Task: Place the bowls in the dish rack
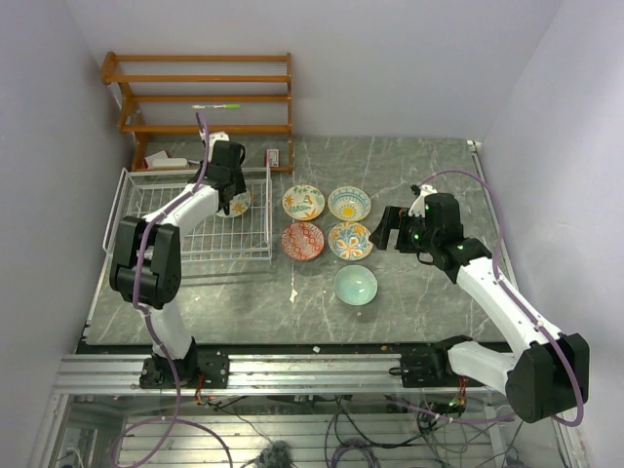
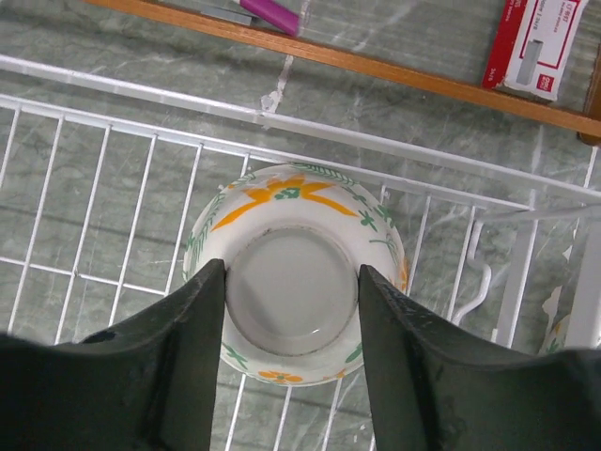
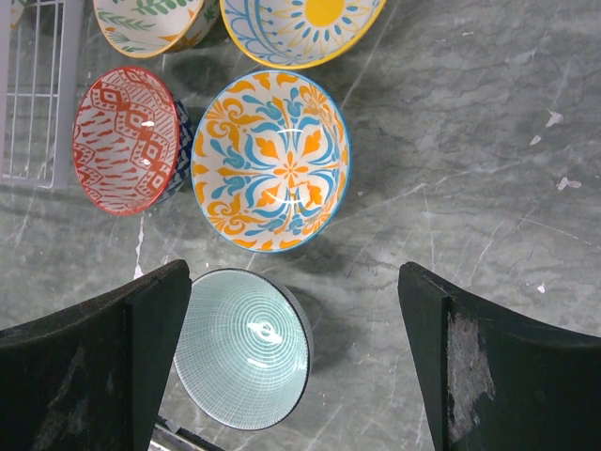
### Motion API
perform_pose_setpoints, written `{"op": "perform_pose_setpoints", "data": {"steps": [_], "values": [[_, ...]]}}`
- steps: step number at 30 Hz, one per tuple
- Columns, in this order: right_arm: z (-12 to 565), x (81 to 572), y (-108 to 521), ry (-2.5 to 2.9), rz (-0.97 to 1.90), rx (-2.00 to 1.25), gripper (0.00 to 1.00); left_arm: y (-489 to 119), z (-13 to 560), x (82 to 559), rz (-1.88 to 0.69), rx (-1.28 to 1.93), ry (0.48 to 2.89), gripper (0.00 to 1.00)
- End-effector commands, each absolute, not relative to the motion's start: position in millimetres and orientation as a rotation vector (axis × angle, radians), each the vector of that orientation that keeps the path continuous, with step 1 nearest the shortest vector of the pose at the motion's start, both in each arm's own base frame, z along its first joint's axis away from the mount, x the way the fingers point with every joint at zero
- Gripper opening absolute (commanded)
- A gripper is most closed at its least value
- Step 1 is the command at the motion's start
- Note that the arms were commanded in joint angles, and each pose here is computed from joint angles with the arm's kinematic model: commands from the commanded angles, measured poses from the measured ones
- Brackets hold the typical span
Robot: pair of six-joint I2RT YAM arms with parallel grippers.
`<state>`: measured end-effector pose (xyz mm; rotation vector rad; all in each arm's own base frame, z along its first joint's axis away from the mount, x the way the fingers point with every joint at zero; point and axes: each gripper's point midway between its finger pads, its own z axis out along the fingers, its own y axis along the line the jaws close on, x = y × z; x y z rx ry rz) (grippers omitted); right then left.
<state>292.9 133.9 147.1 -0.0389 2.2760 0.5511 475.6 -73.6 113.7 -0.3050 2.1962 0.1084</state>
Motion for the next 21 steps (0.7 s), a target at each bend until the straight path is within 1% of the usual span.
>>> {"op": "perform_pose_setpoints", "data": {"steps": [1, 2, 3, 13, 21], "values": [[146.1, 295.8, 132.0, 2.262, 0.547, -0.033, 0.93, -68.1, 116.0, 474.1, 0.169, -0.328, 2.193, 0.49], [146.5, 295.9, 132.3, 2.26, 0.548, -0.035, 0.93, -66.7, 116.5, 472.5, 0.178, -0.333, 2.192, 0.46], [147.0, 296.1, 132.3, 2.259, 0.549, -0.035, 0.93, -65.2, 117.5, 471.1, 0.186, -0.337, 2.189, 0.45], [151.3, 296.7, 133.8, 2.253, 0.558, -0.04, 0.92, -29.3, 136.4, 453.8, 0.365, -0.421, 2.126, 0.43], [152.5, 295.3, 134.1, 2.262, 0.561, -0.043, 0.92, 21.7, 140.8, 446.7, 0.358, -0.567, 2.079, 0.4]]}}
